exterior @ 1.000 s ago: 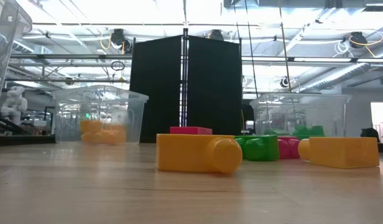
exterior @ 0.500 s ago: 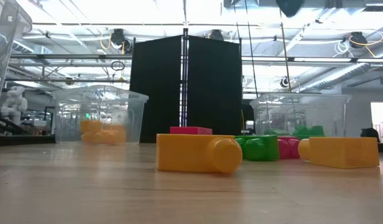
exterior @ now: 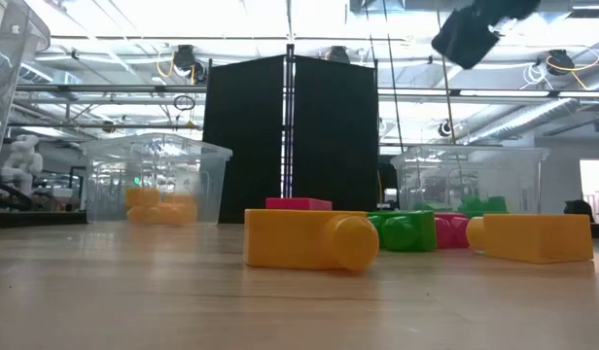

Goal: Sort blocks
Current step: Put the yellow game piece into the top left transparent bin

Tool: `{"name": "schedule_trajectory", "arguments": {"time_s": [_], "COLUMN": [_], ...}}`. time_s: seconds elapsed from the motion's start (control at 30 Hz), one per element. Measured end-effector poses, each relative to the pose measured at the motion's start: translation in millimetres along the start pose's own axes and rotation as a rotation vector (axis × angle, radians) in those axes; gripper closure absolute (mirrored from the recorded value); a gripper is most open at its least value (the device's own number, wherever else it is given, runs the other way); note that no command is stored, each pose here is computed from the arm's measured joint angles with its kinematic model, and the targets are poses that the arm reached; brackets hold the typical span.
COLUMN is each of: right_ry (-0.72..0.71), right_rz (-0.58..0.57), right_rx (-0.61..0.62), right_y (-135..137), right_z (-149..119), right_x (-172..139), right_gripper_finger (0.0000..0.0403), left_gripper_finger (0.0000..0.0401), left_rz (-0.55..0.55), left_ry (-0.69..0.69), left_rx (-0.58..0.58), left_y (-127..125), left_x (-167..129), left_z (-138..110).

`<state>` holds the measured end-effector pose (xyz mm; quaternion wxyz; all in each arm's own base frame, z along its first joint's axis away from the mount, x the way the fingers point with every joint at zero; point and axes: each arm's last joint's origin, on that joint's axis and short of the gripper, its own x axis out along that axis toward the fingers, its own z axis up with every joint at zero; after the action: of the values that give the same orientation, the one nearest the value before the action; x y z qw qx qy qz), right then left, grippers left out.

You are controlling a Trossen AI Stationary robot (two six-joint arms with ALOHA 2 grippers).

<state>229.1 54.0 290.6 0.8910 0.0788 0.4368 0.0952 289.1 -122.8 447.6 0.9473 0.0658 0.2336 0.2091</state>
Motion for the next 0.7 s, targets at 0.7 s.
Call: {"name": "schedule_trajectory", "arguments": {"time_s": [0.7], "right_ry": [0.444], "right_rz": [0.029], "right_rx": [0.17], "right_y": [22], "right_z": [-63], "right_x": [-46], "right_gripper_finger": [0.0202], "left_gripper_finger": [0.024], "left_rz": [-0.094], "left_ry": [0.398], "left_rx": [0.035], "left_y": [-20], "left_x": [163], "left_z": [-47]}}
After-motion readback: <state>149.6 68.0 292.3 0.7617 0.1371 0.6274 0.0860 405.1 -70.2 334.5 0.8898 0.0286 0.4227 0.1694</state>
